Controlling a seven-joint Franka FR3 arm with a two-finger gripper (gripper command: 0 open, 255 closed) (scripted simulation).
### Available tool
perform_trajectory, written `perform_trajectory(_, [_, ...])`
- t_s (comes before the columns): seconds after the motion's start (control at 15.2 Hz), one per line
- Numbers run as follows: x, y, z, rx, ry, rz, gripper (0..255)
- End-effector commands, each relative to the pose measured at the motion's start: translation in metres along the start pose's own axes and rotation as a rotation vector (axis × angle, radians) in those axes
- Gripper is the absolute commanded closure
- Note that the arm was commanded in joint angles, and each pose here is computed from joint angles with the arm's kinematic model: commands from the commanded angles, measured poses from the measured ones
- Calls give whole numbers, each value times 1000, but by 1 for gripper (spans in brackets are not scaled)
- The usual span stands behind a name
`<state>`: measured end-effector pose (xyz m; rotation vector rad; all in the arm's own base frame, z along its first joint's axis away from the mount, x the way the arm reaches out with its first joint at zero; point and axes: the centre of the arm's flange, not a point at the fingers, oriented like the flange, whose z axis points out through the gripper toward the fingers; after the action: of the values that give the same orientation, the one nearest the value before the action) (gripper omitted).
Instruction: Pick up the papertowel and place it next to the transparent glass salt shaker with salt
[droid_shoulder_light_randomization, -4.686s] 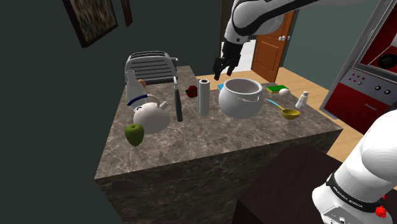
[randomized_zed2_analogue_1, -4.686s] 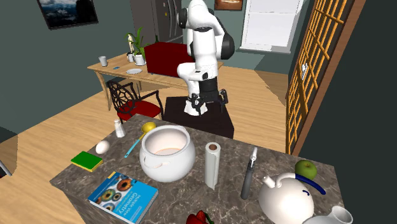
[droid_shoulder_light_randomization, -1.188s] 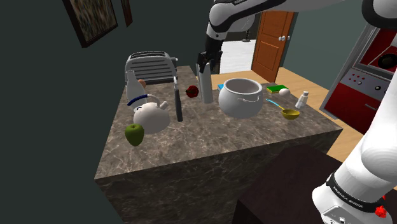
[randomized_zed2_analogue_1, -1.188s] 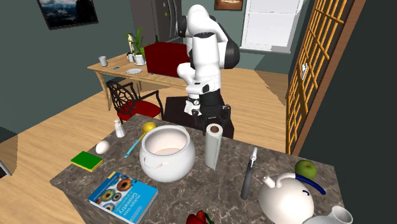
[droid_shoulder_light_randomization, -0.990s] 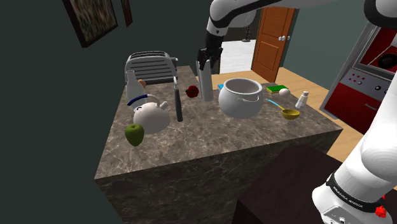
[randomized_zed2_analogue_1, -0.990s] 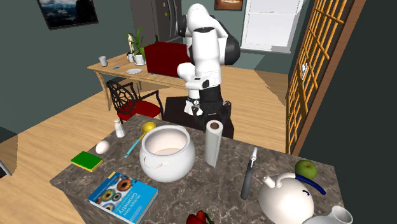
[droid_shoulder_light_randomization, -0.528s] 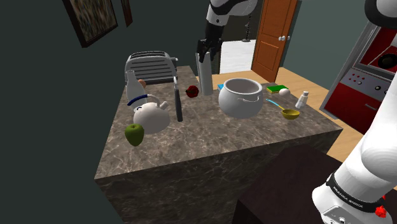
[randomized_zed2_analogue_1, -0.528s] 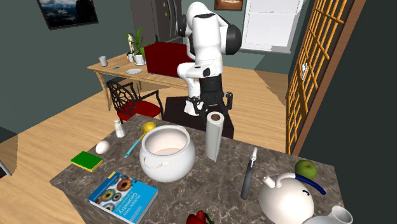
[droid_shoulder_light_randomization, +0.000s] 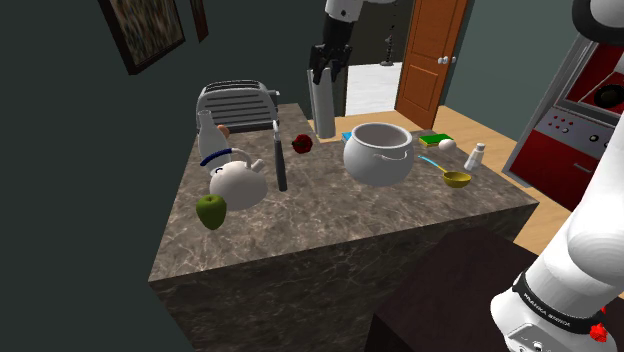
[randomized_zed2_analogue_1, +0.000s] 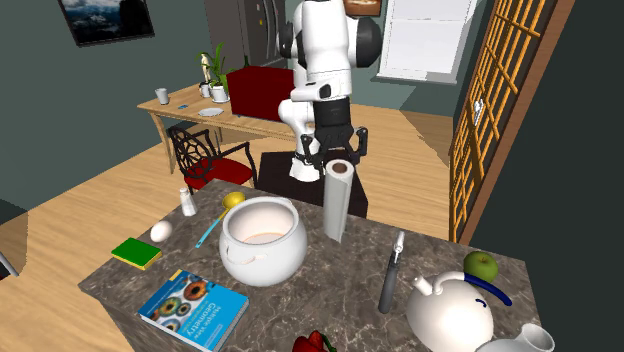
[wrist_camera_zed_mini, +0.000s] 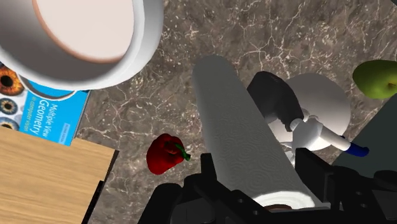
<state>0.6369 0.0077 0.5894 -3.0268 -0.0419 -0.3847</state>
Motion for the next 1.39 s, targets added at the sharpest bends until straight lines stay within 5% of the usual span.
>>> perform_trajectory(0.0, [4,0,-11,0,0,0,255])
perform_trajectory(1.06, [25,-7,-91,0,0,0,255])
perform_trajectory(1.32, [0,38,-101,0,0,0,255])
